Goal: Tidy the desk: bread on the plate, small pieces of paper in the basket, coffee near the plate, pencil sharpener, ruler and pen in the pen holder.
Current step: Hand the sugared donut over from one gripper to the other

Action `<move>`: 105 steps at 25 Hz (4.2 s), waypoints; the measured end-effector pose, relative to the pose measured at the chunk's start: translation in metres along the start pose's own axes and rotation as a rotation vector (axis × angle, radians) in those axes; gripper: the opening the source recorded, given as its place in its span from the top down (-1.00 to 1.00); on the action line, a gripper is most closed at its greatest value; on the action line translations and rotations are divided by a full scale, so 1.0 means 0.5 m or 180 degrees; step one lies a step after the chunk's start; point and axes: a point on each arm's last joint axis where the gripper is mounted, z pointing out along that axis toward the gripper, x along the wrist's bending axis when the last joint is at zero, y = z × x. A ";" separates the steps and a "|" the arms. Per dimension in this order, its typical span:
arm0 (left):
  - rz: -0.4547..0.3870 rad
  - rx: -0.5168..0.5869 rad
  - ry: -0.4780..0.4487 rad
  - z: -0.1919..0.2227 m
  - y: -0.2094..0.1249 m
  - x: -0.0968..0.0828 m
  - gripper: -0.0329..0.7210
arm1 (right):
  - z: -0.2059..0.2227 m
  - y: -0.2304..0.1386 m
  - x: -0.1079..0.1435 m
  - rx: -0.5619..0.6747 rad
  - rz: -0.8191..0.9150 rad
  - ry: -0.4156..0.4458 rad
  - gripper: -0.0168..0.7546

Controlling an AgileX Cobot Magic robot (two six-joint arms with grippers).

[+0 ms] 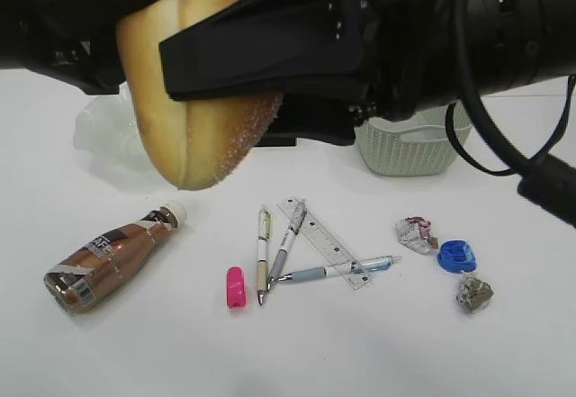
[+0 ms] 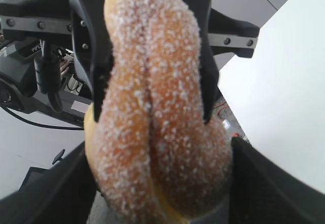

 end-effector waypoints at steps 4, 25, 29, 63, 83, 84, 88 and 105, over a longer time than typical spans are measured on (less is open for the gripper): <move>0.0000 0.0000 0.0000 0.000 0.000 0.000 0.34 | 0.000 0.000 0.001 0.0006 0.0098 0.0011 -0.58; -0.0006 -0.0017 -0.0020 0.001 0.001 -0.002 0.34 | 0.000 0.001 0.002 -0.0013 0.0210 0.0036 -0.59; -0.0006 -0.0017 -0.0020 0.001 0.001 -0.002 0.34 | 0.000 0.001 0.002 -0.0008 0.0267 0.0033 -0.73; -0.0019 0.0017 -0.0023 0.000 -0.001 -0.006 0.34 | -0.004 0.007 0.003 -0.0115 0.0354 0.0083 -0.50; -0.0019 -0.0017 0.0033 0.002 0.000 -0.003 0.34 | -0.035 0.008 0.007 -0.0102 0.0344 -0.0072 -0.47; -0.0019 -0.0017 0.0033 0.002 0.000 -0.003 0.34 | -0.035 0.008 0.007 -0.0102 0.0344 -0.0072 -0.47; -0.0019 -0.0017 0.0033 0.002 0.000 -0.003 0.34 | -0.036 0.009 0.006 -0.0111 0.0347 -0.0073 -0.47; 0.0023 0.0064 0.0079 0.002 -0.005 0.000 0.34 | -0.039 0.003 0.001 -0.0019 0.0590 -0.0187 -0.75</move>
